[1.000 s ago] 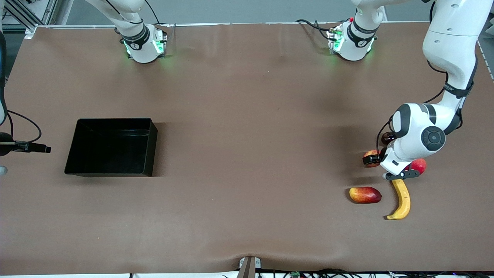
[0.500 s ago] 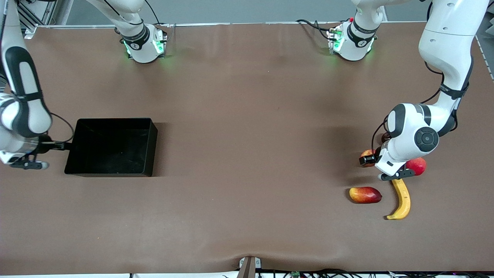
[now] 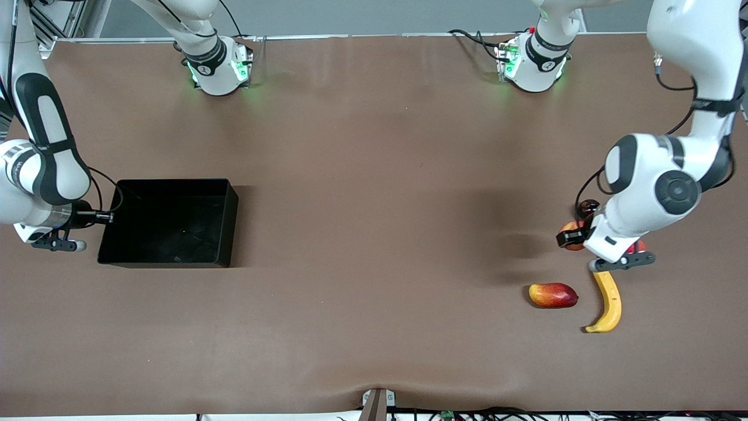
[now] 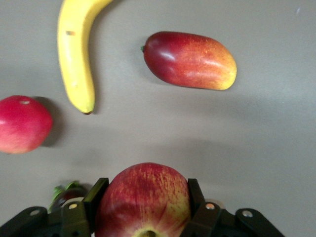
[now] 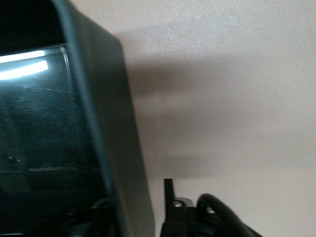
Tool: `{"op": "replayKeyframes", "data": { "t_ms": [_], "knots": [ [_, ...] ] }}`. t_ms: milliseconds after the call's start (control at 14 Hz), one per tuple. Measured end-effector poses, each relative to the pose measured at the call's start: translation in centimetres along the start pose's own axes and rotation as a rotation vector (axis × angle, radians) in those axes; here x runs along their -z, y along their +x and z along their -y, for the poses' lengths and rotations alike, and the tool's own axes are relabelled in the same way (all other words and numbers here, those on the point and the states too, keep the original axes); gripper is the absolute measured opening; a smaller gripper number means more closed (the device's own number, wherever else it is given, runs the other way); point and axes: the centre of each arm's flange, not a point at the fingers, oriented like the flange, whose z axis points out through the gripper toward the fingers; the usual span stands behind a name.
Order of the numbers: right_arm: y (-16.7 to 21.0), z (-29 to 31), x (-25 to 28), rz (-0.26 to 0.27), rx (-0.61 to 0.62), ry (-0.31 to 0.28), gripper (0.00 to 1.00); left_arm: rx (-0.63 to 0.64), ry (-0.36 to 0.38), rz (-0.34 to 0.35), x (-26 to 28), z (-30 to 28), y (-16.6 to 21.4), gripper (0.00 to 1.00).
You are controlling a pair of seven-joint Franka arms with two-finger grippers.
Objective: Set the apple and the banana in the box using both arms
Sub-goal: 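Lift the apple with the left gripper while the right gripper grips the box, then drag the box with the right gripper while the left gripper carries the apple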
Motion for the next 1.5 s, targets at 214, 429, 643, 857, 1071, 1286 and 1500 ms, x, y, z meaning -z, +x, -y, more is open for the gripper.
{"op": "replayKeyframes", "data": {
  "t_ms": [214, 429, 643, 857, 1071, 1286, 1500],
  "knots": [
    [-0.3, 0.6, 1.0, 0.012, 0.013, 0.01, 0.05, -0.015, 0.002, -0.016, 4.6, -1.0, -0.2, 0.69],
    [-0.5, 2.0, 2.3, 0.039, 0.035, 0.026, 0.05, -0.044, -0.007, -0.022, 9.0, -4.3, -0.8, 0.69],
    [-1.0, 5.0, 7.2, 0.104, 0.083, 0.058, 0.05, -0.045, -0.029, -0.037, 12.5, -8.4, -1.7, 0.69],
    [-1.0, 9.8, 11.0, 0.142, 0.137, 0.127, 0.05, -0.042, -0.047, -0.043, 13.6, -11.7, -2.8, 0.69],
    [-0.7, 15.5, 10.9, 0.161, 0.164, 0.153, 0.05, -0.038, -0.052, -0.031, 13.2, -15.0, -4.3, 0.69],
    [-0.8, 24.9, 11.0, 0.182, 0.128, 0.124, 0.05, -0.037, -0.052, -0.021, 12.6, -17.0, -5.2, 0.69],
    [-2.4, 35.7, 11.5, 0.186, 0.077, 0.137, 0.05, -0.03, -0.057, -0.029, 13.1, -17.0, -5.0, 0.69]
  ]
}}
